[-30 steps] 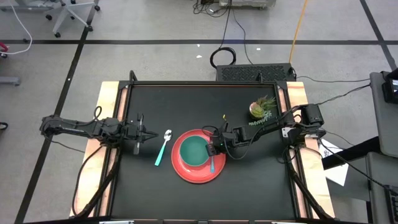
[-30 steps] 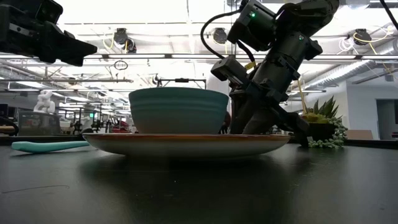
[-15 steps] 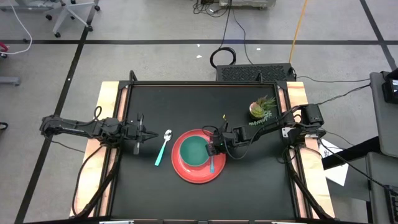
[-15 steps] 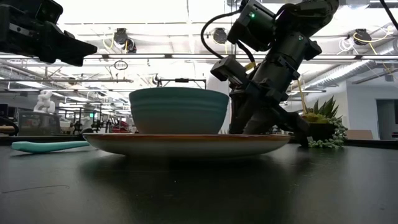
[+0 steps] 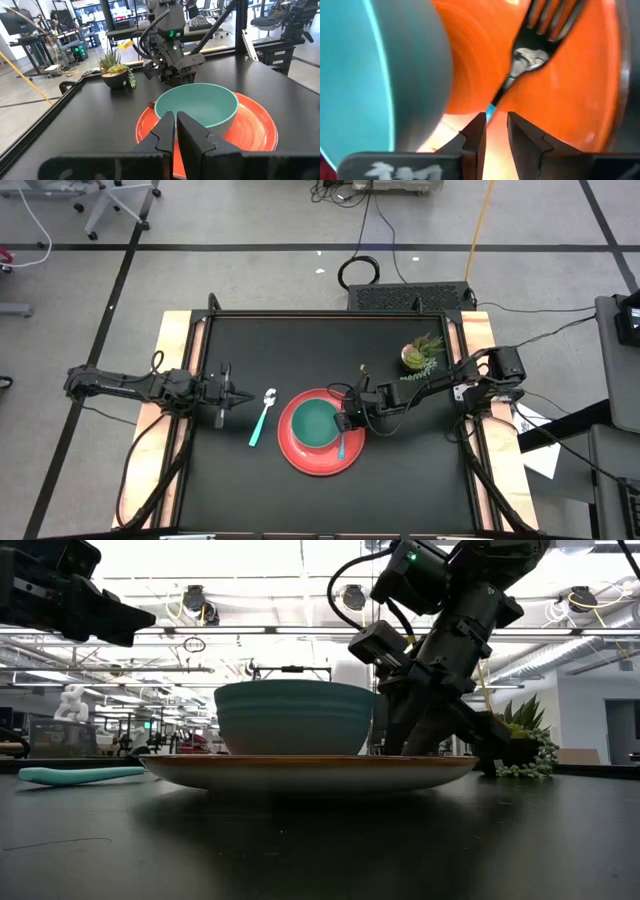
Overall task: Set table place
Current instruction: Put the blue fork on the orange plate to the right of the green bowl, then put the blue spoon into the green bowl
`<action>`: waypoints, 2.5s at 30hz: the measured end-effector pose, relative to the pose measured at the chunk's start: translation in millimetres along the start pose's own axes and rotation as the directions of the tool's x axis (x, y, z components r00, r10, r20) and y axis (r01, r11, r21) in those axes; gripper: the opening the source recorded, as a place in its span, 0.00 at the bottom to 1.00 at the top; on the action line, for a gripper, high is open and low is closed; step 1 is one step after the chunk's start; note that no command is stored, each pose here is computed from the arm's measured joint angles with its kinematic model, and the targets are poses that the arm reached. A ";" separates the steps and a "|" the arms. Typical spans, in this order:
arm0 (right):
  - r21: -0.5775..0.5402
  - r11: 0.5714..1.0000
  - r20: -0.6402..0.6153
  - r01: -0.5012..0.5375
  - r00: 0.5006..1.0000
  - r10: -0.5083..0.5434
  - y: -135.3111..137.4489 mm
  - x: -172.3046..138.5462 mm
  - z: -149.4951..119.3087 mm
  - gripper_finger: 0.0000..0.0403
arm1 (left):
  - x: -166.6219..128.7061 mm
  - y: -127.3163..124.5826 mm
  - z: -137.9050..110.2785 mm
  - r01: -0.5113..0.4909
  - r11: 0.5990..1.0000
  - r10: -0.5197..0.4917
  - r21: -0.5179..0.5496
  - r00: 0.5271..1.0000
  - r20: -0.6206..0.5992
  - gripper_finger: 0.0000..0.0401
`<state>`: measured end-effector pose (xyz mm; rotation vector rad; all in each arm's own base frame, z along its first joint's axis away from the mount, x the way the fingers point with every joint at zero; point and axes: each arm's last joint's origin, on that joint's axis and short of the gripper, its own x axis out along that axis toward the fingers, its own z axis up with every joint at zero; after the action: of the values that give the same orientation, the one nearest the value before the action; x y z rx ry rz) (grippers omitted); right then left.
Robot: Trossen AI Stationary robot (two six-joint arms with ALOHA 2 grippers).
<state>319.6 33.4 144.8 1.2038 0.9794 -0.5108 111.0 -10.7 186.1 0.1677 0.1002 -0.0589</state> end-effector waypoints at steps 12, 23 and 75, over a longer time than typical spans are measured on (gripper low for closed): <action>-0.018 1.000 0.008 -0.013 1.000 0.013 1.9 -4.6 0.3 0.18 | 0.0 -0.2 0.1 0.009 1.000 -0.009 0.001 1.000 0.001 0.06; -0.174 0.984 0.181 0.039 0.983 -0.007 4.3 -51.5 1.3 0.15 | 0.0 -0.2 0.1 0.008 1.000 -0.008 0.002 1.000 0.001 0.06; -0.949 0.209 0.316 0.238 0.675 0.666 -74.0 -134.7 -46.9 0.00 | -0.1 2.0 2.2 -0.061 0.980 0.059 0.188 0.998 0.015 0.06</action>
<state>176.0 32.4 216.7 -0.1324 0.1985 0.0370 111.3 -9.1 188.5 0.3599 0.0799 -0.0087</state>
